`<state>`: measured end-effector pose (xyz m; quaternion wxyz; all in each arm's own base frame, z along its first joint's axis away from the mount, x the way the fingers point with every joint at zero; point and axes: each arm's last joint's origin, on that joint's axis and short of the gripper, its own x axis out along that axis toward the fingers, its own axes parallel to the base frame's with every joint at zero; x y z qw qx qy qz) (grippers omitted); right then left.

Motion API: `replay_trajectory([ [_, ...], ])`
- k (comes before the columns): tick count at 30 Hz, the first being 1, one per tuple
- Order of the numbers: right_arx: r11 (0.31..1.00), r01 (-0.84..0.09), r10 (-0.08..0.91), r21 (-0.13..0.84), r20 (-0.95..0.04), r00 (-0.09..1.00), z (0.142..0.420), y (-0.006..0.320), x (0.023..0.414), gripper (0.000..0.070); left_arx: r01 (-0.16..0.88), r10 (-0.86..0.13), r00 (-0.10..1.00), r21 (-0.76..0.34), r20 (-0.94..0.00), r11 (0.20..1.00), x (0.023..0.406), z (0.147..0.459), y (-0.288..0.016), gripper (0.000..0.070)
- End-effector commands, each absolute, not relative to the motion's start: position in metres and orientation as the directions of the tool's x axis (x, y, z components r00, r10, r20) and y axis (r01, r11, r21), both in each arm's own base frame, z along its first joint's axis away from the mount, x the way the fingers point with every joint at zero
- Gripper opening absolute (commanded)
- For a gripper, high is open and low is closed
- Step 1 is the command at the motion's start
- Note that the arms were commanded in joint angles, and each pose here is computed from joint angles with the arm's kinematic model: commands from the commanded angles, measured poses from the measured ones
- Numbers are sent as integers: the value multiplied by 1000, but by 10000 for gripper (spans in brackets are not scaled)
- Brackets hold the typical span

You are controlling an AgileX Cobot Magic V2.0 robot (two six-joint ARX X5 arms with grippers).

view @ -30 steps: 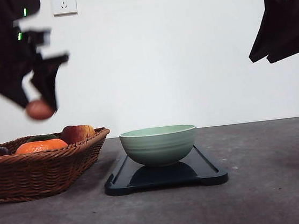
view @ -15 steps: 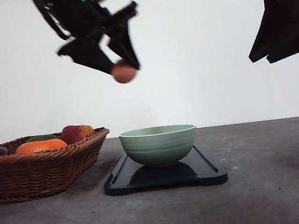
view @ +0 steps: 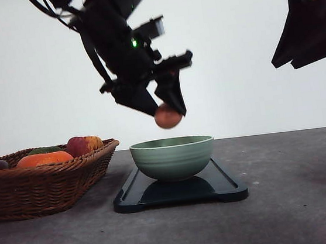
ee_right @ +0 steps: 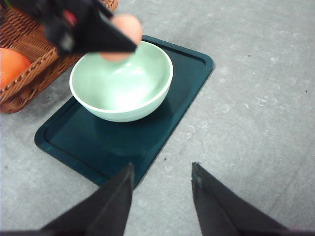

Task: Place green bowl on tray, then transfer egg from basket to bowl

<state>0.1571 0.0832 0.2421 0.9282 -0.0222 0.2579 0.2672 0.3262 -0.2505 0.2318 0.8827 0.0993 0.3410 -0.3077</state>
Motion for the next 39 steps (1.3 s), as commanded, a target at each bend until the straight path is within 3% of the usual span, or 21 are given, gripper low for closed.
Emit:
replay_trajectory([
  [1, 852, -516, 490, 89, -483, 726, 244, 85, 158, 225, 625, -479, 574, -23, -664, 780, 330, 226, -258, 218],
  [34, 852, -516, 490, 89, -482, 726, 244, 85, 158, 225, 618, -427, 504, -31, -751, 786, 340, 171, -267, 234],
  [36, 852, -516, 490, 89, -482, 726, 244, 85, 158, 225, 613, -428, 505, -37, -750, 789, 341, 173, -268, 261],
  [39, 852, -516, 491, 89, -482, 726, 244, 85, 158, 225, 605, -429, 507, -45, -748, 795, 343, 181, -269, 374],
])
